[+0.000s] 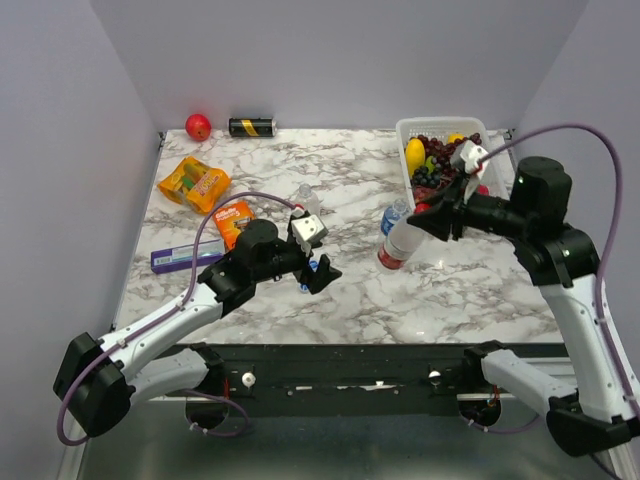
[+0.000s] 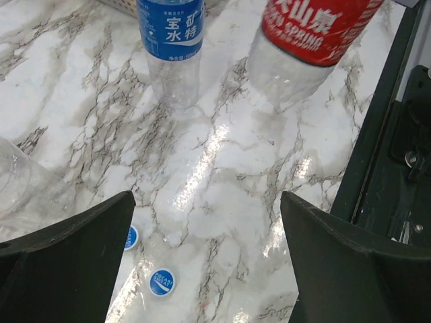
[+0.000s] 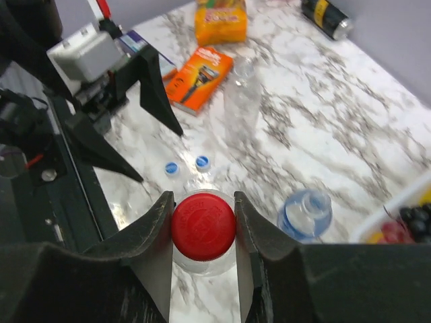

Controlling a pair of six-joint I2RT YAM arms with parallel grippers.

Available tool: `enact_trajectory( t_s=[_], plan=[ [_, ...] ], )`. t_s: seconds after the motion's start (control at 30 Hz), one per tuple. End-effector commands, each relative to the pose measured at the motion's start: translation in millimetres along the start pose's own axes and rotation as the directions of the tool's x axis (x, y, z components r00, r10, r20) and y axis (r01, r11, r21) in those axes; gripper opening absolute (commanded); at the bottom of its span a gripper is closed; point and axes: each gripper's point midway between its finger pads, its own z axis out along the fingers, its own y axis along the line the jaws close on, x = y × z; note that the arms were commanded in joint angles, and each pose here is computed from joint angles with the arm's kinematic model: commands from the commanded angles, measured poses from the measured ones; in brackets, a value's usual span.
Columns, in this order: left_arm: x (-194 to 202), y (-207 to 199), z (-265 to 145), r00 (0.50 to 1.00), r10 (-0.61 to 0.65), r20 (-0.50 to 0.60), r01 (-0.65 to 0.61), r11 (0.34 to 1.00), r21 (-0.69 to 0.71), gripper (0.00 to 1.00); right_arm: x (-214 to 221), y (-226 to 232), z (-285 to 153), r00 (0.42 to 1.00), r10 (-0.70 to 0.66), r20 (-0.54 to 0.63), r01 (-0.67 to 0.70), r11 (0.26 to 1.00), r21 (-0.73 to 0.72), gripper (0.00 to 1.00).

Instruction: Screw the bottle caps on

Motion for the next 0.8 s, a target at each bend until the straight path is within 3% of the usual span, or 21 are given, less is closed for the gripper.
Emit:
enact_trajectory(
  t_s=[0.0, 0.13, 0.33, 0.6, 0.77],
  plan=[
    [13, 6, -5, 0.999, 0.009, -0.041, -0.011, 1.0, -0.027, 0.99, 65, -18, -35, 0.984, 0.05, -0.173, -0.024, 0.988, 0.151, 0.05],
    [11, 8, -3, 0.999, 0.013, -0.041, -0.014, 1.0, -0.026, 0.99, 94, -49, -55, 0.971, 0.069, -0.228, -0.002, 0.959, 0.284, 0.02],
    [6, 11, 0, 0.999, 0.016, -0.041, -0.017, 1.0, -0.026, 0.99, 105, -107, -69, 0.978, 0.017, -0.206, 0.081, 0.885, 0.459, 0.02],
    [15, 10, -1, 0.995, -0.005, -0.097, 0.003, 1.0, -0.022, 0.99, 123, -161, -63, 0.982, 0.02, -0.187, 0.081, 0.851, 0.519, 0.04],
    [19, 12, -2, 0.994, -0.015, -0.109, 0.012, 1.0, -0.026, 0.99, 132, -172, -56, 0.983, 0.047, -0.176, 0.053, 0.85, 0.524, 0.11]
  ],
)
